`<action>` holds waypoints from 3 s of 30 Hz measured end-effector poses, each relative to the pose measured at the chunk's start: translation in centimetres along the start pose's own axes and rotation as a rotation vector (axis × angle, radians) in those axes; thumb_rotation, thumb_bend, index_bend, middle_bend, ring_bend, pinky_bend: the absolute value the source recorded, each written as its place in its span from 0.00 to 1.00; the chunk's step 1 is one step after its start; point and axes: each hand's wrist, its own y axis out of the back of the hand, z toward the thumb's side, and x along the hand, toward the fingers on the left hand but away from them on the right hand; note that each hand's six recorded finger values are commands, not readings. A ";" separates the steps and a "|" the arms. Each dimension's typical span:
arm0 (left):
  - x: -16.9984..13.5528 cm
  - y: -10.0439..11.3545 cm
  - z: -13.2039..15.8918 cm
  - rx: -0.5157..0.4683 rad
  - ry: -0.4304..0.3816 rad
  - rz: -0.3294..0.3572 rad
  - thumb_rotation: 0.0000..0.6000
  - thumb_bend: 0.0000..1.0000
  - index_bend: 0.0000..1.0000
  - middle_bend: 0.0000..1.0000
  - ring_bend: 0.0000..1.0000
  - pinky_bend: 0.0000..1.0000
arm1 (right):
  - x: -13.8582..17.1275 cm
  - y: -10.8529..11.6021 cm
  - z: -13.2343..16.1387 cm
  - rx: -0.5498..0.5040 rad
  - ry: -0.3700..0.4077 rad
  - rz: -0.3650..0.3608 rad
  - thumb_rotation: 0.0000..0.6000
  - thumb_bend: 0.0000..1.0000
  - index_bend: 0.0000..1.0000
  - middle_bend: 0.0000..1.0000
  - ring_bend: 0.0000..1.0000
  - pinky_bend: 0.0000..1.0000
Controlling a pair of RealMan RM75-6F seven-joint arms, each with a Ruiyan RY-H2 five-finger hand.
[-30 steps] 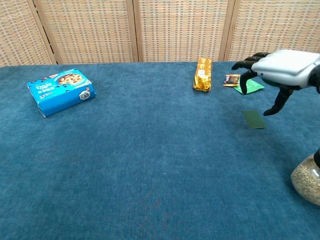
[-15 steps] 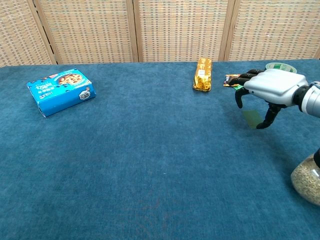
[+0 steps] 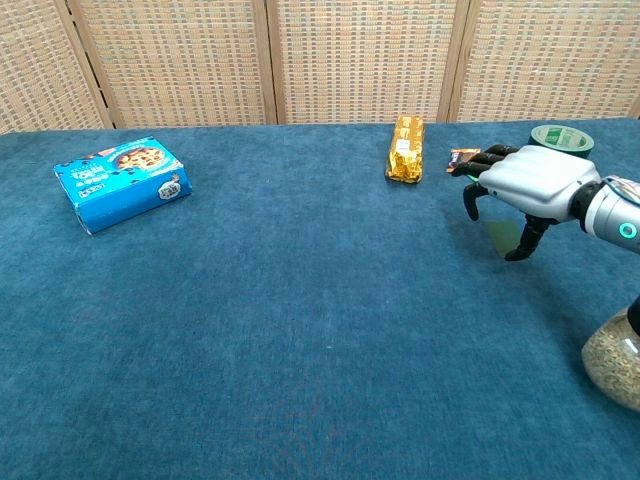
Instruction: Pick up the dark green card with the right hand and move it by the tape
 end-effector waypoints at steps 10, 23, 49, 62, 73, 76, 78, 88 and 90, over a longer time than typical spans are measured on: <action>0.1 -0.2 0.1 0.000 -0.001 -0.008 1.00 0.00 0.00 0.00 0.00 0.00 | -0.4 -1.0 -0.5 0.011 -0.018 0.031 1.00 0.16 0.39 0.08 0.00 0.00; 0.3 -0.4 0.1 0.000 0.001 -0.018 1.00 0.00 0.00 0.00 0.00 0.00 | -0.9 -1.8 -0.9 0.026 -0.037 0.051 1.00 0.38 0.39 0.09 0.00 0.00; 0.2 -0.4 0.1 0.000 0.000 -0.015 1.00 0.00 0.00 0.00 0.00 0.00 | -0.6 2.0 -2.7 0.031 -0.071 -0.097 1.00 0.41 0.39 0.05 0.00 0.00; 0.2 -0.3 0.1 -0.001 0.000 -0.013 1.00 0.00 0.00 0.00 0.00 0.00 | -0.2 0.4 -3.2 0.042 -0.088 -0.002 1.00 0.41 0.43 0.05 0.00 0.00; 0.2 -0.5 0.1 0.002 -0.001 -0.018 1.00 0.00 0.00 0.00 0.00 0.00 | -0.3 -0.6 -3.5 0.028 -0.084 0.030 1.00 0.55 0.64 0.06 0.00 0.00; 0.3 -0.5 0.1 0.002 -0.001 -0.018 1.00 0.00 0.00 0.00 0.00 0.00 | -0.3 -0.7 -3.6 0.024 -0.082 0.036 1.00 0.61 0.67 0.06 0.00 0.00; 0.3 -0.5 0.1 0.001 -0.001 -0.018 1.00 0.00 0.00 0.00 0.00 0.00 | -0.3 -0.8 -3.7 0.024 -0.081 0.040 1.00 0.62 0.69 0.06 0.00 0.00; 0.3 -0.5 0.1 0.001 -0.002 -0.019 1.00 0.00 0.00 0.00 0.00 0.00 | -0.3 -1.0 -3.8 0.017 -0.079 0.045 1.00 0.62 0.70 0.06 0.00 0.00; 0.3 -0.5 0.1 0.001 -0.002 -0.019 1.00 0.00 0.00 0.00 0.00 0.00 | -0.3 -0.9 -3.9 0.017 -0.082 0.041 1.00 0.62 0.70 0.06 0.00 0.00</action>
